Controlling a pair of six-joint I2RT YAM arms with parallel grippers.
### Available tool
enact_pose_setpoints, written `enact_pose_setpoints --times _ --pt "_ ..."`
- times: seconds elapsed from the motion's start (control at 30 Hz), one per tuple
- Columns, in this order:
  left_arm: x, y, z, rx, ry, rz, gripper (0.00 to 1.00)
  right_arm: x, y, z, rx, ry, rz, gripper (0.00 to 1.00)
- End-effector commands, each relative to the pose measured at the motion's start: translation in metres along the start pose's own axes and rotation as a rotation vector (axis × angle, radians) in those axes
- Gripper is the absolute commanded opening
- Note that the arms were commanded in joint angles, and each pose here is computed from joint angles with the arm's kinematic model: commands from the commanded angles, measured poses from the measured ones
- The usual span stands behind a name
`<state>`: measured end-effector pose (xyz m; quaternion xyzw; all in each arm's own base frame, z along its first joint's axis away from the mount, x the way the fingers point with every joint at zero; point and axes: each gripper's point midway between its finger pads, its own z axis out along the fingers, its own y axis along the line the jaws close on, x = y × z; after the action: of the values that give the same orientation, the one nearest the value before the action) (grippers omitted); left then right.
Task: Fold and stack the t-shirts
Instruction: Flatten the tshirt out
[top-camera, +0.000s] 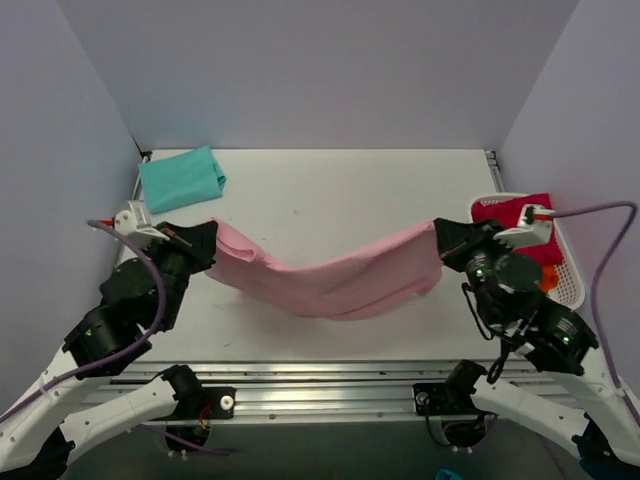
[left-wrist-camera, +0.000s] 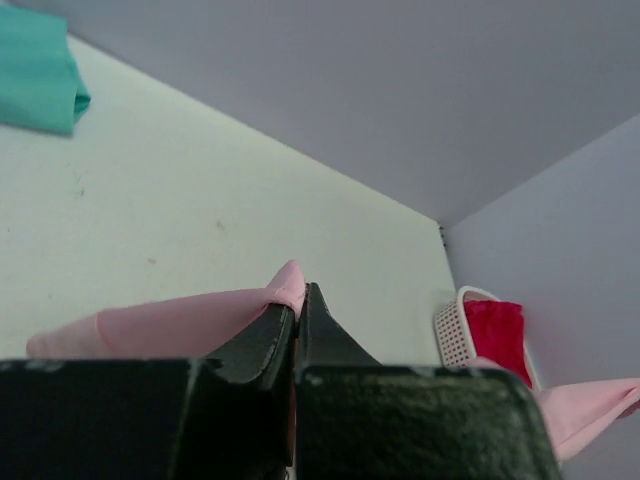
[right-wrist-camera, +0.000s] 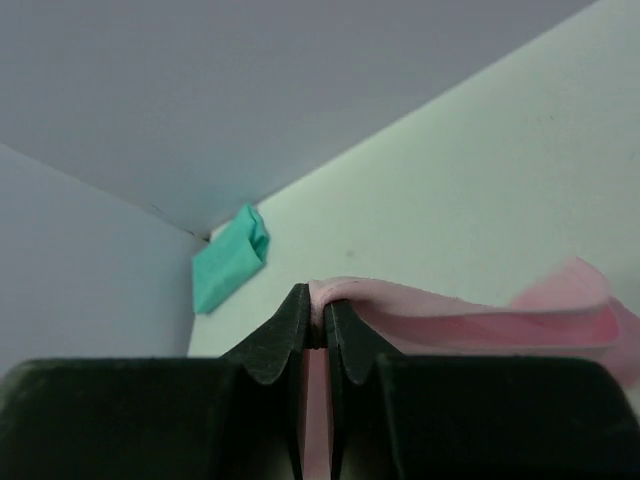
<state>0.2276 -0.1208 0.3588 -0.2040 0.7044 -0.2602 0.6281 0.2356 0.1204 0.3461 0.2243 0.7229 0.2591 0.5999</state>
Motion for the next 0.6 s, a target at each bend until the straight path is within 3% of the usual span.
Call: enact_pose_setpoints --times 0.0,0.07,0.13,0.17,0.23,0.27,0.57 --pt "-0.052 -0.035 -0.016 0.106 -0.032 0.124 0.02 -0.060 0.003 -0.031 -0.011 -0.111 -0.029 0.00" --pt "-0.091 -0.064 -0.026 0.185 -0.085 0.143 0.02 -0.097 0.020 -0.051 -0.082 -0.168 0.022 0.00" --pt "-0.103 -0.086 -0.029 0.252 -0.084 0.190 0.02 -0.114 0.032 -0.060 -0.124 -0.188 0.017 0.00" --pt "-0.134 -0.100 -0.042 0.294 -0.127 0.156 0.02 -0.132 0.040 -0.070 -0.153 -0.212 0.039 0.00" --pt "-0.144 -0.121 -0.046 0.355 -0.119 0.193 0.02 -0.142 0.048 -0.076 -0.179 -0.219 0.039 0.00" --pt "-0.171 -0.131 -0.060 0.398 -0.158 0.160 0.02 -0.148 0.051 -0.079 -0.193 -0.226 0.045 0.00" --pt "-0.208 -0.159 -0.090 0.548 -0.202 0.193 0.02 -0.195 0.063 -0.104 -0.233 -0.334 0.037 0.00"
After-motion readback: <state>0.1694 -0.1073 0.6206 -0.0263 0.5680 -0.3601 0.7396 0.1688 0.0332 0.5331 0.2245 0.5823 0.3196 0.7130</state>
